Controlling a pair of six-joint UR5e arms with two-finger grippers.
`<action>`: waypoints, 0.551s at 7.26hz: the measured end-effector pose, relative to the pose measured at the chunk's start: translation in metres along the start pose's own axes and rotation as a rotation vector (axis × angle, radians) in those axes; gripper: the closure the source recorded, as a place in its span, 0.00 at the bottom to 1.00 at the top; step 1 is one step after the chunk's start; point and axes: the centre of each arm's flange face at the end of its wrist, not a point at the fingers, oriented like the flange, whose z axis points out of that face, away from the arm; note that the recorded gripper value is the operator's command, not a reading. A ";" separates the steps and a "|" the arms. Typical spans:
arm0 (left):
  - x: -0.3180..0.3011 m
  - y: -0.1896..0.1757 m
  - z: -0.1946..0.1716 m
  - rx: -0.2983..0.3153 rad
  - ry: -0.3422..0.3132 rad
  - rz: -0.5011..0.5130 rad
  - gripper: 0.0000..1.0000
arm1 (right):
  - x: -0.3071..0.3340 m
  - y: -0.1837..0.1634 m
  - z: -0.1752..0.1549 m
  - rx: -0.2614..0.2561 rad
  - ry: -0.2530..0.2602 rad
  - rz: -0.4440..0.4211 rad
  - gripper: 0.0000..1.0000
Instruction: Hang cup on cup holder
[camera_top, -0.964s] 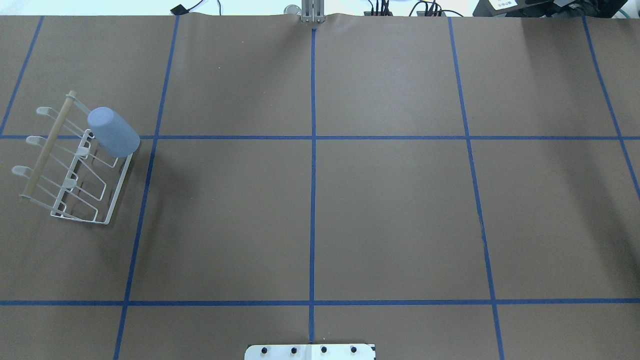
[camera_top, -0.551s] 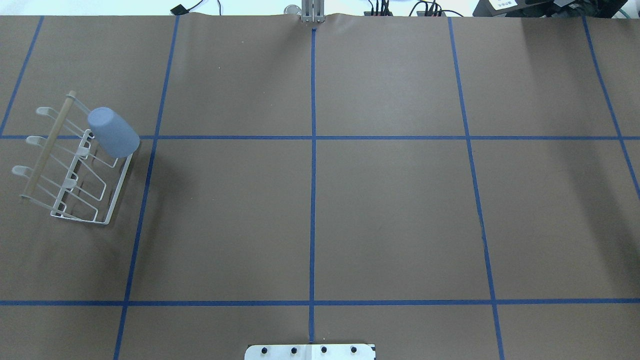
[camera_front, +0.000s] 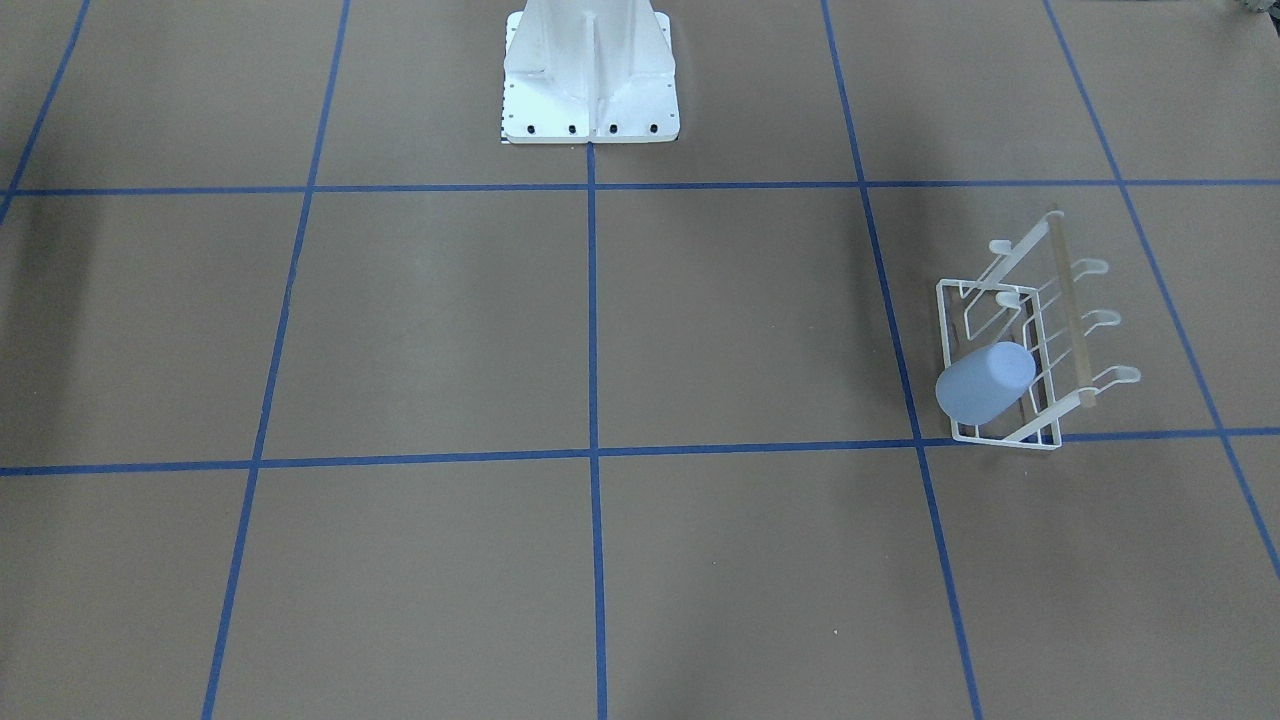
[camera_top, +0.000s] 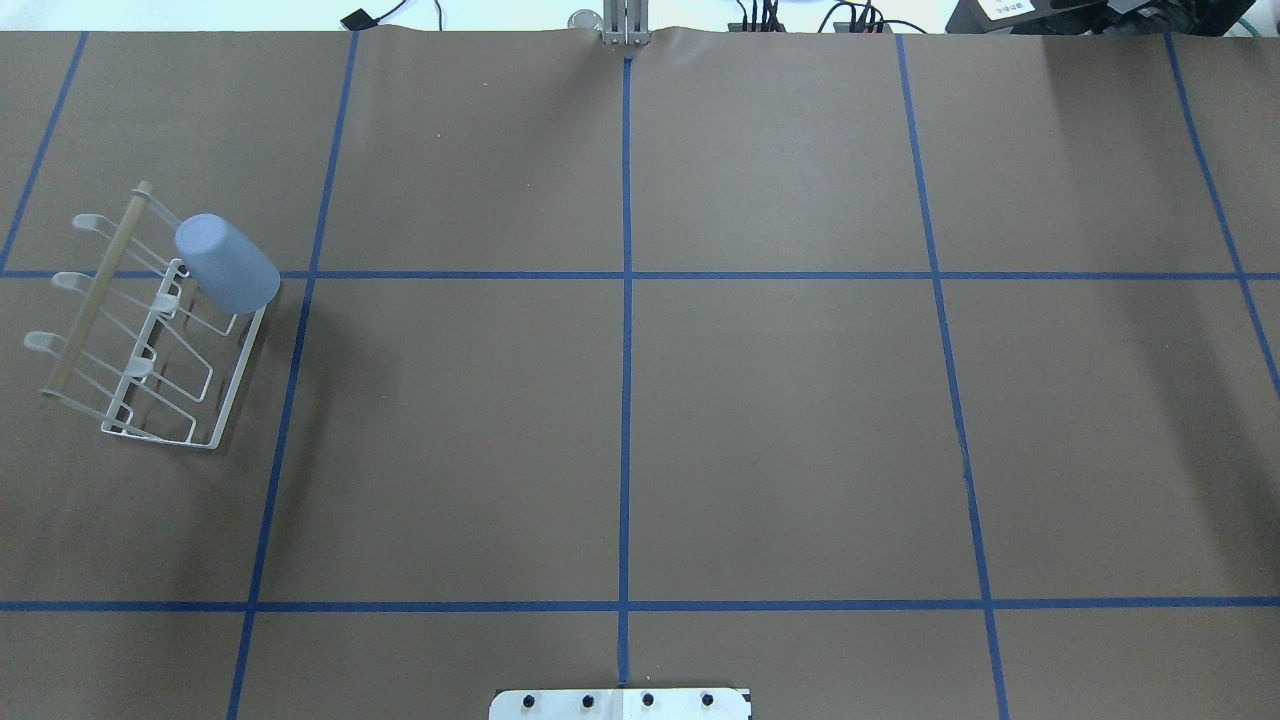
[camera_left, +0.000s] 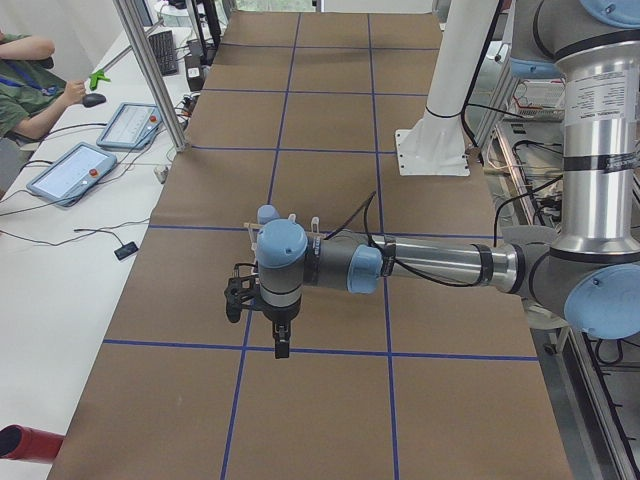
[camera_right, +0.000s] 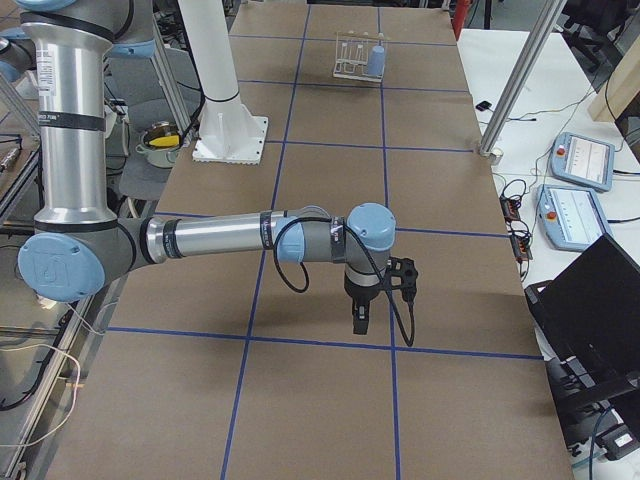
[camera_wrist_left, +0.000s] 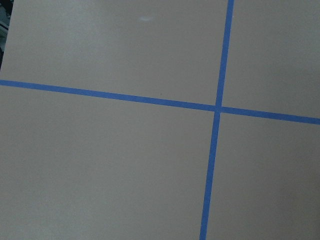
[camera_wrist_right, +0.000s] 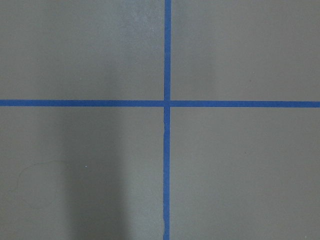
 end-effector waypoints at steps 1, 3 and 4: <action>0.001 0.000 0.000 -0.001 0.000 0.007 0.01 | 0.003 0.004 0.003 -0.007 0.000 0.007 0.00; 0.002 -0.001 0.001 -0.003 0.000 0.010 0.01 | 0.005 0.008 0.006 -0.013 0.001 0.016 0.00; 0.001 -0.001 0.002 -0.005 -0.001 0.010 0.01 | 0.005 0.008 0.006 -0.013 0.001 0.016 0.00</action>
